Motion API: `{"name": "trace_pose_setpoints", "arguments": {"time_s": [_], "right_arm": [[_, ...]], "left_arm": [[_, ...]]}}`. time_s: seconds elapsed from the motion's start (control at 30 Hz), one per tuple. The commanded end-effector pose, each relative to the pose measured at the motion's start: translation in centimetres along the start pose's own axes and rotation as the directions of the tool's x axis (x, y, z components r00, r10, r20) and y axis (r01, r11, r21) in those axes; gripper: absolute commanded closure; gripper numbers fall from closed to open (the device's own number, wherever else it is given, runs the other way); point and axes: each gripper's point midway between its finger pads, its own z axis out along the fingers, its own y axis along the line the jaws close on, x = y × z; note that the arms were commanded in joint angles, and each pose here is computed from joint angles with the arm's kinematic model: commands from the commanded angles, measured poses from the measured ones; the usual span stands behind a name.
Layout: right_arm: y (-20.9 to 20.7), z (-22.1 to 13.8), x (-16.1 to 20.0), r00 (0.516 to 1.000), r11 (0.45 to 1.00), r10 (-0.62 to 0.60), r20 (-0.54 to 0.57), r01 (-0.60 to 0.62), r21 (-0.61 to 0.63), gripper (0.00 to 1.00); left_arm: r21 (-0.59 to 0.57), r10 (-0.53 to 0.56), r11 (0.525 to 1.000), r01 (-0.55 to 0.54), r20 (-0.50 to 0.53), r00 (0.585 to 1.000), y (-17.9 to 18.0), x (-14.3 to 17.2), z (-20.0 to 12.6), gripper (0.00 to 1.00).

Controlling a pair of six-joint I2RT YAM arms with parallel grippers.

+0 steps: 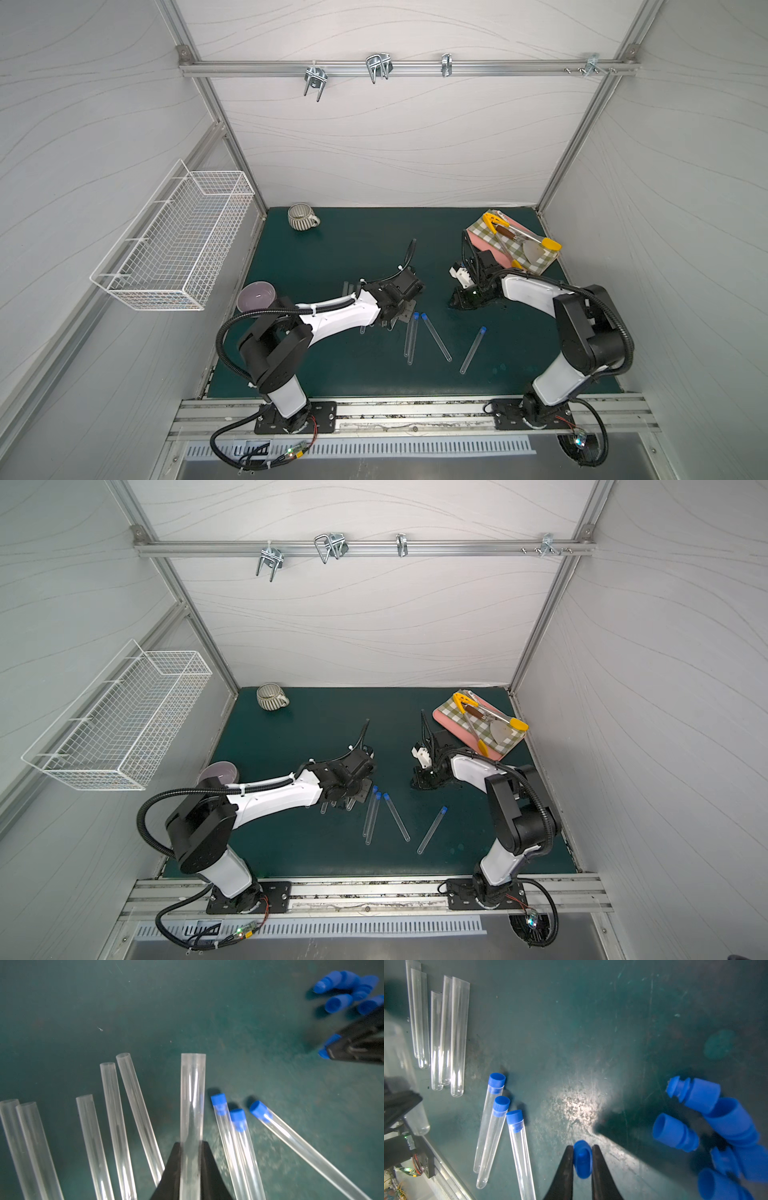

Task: Remove stoppers from test tubes
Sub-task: Place the stopper at the center of the board, then place the test tube at the center of the board.

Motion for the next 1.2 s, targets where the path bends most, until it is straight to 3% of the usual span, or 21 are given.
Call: {"name": "trace_pose_setpoints", "arguments": {"time_s": [0.0, 0.6, 0.93, 1.17], "right_arm": [[-0.2, -0.2, -0.5, 1.000, 1.000, -0.020, 0.002, 0.020, 0.012, 0.79], [1.1, -2.4, -1.2, 0.997, 0.999, -0.048, 0.053, 0.047, 0.008, 0.65], [3.6, -6.1, -1.6, 0.984, 0.995, -0.103, 0.143, 0.104, 0.005, 0.54], [4.8, -8.7, -1.6, 0.972, 0.991, -0.135, 0.192, 0.135, 0.013, 0.51]], "left_arm": [[-0.029, -0.065, 0.997, 0.066, 0.029, 0.997, 0.2, -1.9, 0.9, 1.00], [-0.141, -0.129, 0.983, 0.119, -0.061, 0.990, 2.1, -1.3, 5.4, 0.99], [-0.151, -0.144, 0.980, 0.131, -0.081, 0.986, 2.4, -1.2, 6.0, 0.85], [-0.135, -0.141, 0.982, 0.132, -0.059, 0.988, 2.4, -2.0, 4.8, 0.68]]}}
